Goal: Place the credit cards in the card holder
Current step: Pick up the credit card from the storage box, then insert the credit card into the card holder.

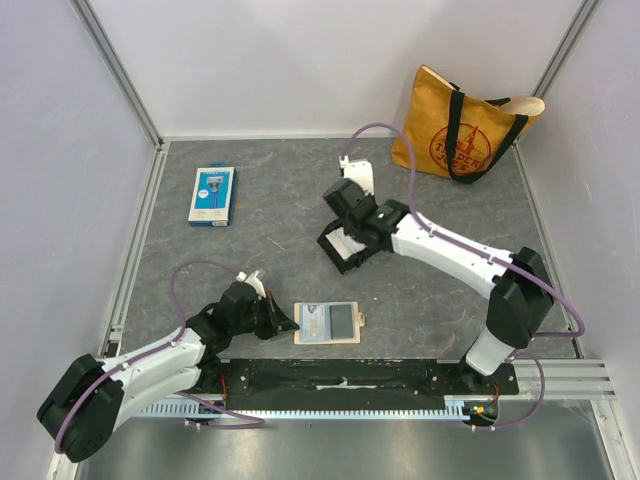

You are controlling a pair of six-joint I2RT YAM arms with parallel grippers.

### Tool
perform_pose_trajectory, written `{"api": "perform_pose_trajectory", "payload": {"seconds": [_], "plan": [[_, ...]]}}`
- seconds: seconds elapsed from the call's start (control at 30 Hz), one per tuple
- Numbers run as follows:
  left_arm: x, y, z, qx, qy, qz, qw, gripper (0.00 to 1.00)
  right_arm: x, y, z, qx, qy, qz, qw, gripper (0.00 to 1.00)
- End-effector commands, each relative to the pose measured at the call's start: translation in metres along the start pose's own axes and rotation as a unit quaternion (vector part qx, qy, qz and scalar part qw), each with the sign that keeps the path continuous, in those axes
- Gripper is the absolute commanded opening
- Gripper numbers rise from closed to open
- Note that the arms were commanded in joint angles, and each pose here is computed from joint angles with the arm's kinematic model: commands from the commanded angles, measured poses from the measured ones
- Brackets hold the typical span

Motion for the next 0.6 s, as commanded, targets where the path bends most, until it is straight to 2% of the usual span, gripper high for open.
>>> {"api": "perform_pose_trajectory", "payload": {"seconds": [0.0, 0.13, 0.37, 0.57], "plan": [[-0.006, 0.003, 0.000, -0.003, -0.014, 0.013, 1.000, 0.02, 0.013, 0.002, -0.036, -0.098, -0.063, 0.061, 0.991, 0.00], [-0.008, 0.004, 0.000, -0.004, -0.017, 0.015, 1.000, 0.02, 0.033, -0.006, -0.059, -0.122, -0.048, 0.081, 0.988, 0.00], [-0.005, 0.004, 0.001, -0.004, -0.008, 0.013, 1.000, 0.02, 0.058, -0.026, -0.096, -0.095, 0.125, 0.126, 0.979, 0.00], [-0.012, 0.011, -0.001, -0.008, -0.012, 0.031, 0.999, 0.02, 0.052, -0.047, -0.107, -0.057, 0.170, 0.146, 0.973, 0.00]]}}
Point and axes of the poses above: each gripper's point midway between its finger pads, its own z axis out along the fingers, its own x axis along the line the jaws close on, y = z × x, the point moved 4 cm from there along -z, back along the fingers, and after that the axes turned 10 degrees about z, right-handed, at the moved point
